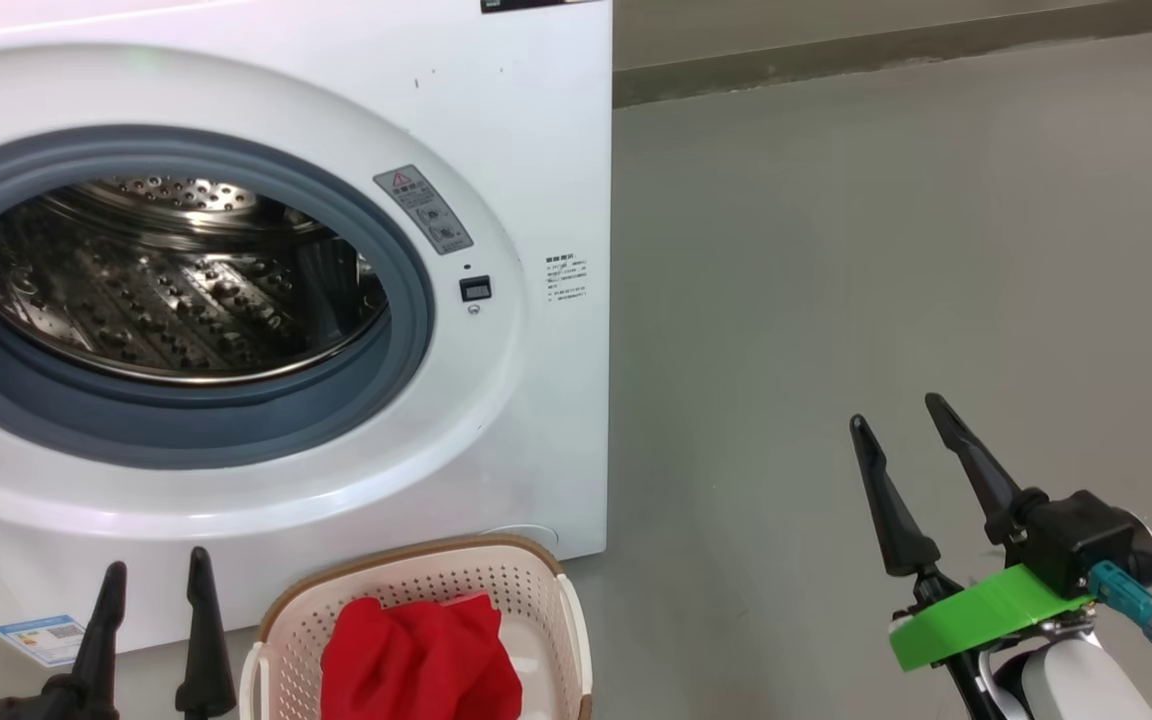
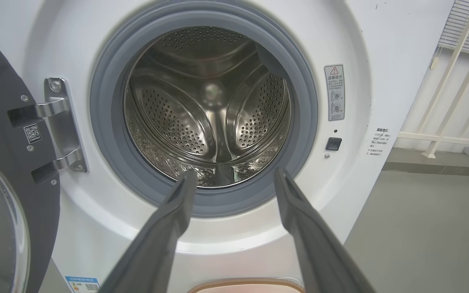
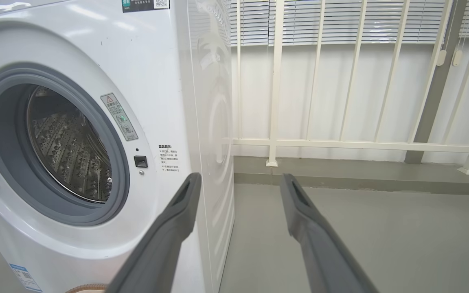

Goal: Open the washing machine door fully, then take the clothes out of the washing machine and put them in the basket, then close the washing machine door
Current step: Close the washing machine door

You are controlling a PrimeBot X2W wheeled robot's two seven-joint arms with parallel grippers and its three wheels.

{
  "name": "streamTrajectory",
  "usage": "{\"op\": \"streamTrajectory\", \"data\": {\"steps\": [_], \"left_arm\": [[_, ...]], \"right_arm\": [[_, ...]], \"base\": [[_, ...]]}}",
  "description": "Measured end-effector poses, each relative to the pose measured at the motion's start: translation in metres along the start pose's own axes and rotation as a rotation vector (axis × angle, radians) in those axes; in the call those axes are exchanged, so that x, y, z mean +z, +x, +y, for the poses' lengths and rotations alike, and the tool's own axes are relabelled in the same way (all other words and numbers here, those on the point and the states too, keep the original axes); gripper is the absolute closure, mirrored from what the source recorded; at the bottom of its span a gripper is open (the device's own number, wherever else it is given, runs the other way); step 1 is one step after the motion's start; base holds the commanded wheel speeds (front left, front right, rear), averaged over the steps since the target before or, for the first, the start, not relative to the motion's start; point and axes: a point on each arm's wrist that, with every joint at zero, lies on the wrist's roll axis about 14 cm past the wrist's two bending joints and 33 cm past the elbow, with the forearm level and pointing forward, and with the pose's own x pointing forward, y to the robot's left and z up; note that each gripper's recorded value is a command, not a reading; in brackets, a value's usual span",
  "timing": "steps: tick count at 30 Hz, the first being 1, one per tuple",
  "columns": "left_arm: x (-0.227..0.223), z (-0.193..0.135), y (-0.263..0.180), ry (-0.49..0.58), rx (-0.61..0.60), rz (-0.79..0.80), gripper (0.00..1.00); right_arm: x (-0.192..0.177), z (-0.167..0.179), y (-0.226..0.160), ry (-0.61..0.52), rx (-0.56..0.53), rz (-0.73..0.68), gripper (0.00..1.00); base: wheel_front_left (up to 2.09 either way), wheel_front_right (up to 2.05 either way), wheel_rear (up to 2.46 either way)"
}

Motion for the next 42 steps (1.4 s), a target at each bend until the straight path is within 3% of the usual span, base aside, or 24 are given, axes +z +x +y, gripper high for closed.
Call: {"op": "streamTrajectory", "data": {"steps": [20,42], "left_arm": [[-0.0009,-0.0026,-0.0045,0.019,-0.011,0.004,0.00],[0.0058,-0.0031,-0.0053,0.018,-0.017,-0.016,0.00]], "right_arm": [[-0.0024,0.0001,-0.0034,-0.007,0.007,0.009,0.00],[-0.0063,0.0046,-0.0047,-0.012,0.027,0.022,0.00]], "base": [[-0.10,0.10,0.00],[-1.48,1.48,0.00]]}}
